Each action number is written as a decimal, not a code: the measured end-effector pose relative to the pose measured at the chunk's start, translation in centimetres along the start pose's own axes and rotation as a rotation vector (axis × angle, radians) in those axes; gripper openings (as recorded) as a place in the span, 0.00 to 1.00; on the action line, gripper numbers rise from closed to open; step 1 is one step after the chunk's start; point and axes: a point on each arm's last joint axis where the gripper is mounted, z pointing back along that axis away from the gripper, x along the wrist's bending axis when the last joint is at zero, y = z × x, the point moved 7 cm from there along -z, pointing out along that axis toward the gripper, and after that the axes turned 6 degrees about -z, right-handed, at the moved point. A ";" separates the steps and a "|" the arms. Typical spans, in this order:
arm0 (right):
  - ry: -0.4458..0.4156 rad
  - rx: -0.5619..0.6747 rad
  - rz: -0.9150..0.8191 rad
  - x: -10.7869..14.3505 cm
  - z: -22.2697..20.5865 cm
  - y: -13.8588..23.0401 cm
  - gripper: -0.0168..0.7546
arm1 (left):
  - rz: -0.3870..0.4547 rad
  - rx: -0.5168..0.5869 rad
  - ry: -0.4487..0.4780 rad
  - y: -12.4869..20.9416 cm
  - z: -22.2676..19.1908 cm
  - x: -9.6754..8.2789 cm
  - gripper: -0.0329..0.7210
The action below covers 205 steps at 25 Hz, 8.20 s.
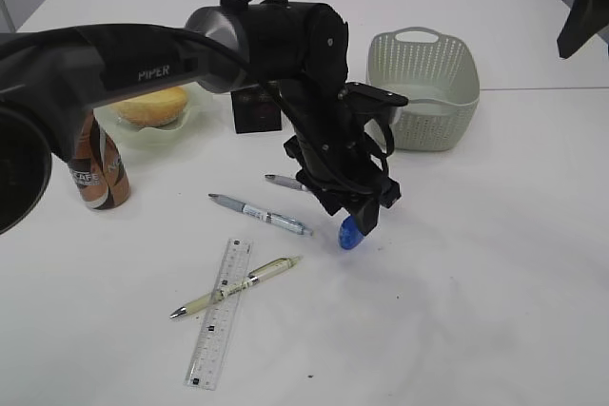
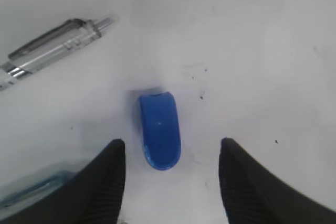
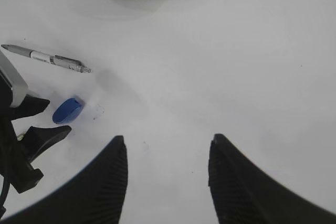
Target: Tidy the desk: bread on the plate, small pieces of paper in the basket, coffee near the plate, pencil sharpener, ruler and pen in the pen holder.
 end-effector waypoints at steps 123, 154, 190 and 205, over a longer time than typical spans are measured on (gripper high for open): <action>-0.013 -0.048 0.005 0.4 1.2 -1.0 0.50 | 0.260 -0.714 -0.429 -6.5 13.3 19.9 0.25; -0.013 -0.048 0.005 0.4 1.2 -1.0 0.50 | 0.308 -0.734 -0.427 -5.8 11.2 22.4 0.26; -0.012 -0.046 0.005 0.4 1.2 -1.0 0.50 | 0.345 -0.651 -0.378 -4.9 9.8 21.9 0.50; -0.012 -0.046 0.005 0.4 1.2 -1.0 0.50 | 0.381 -0.331 -0.294 -0.1 16.1 17.4 0.50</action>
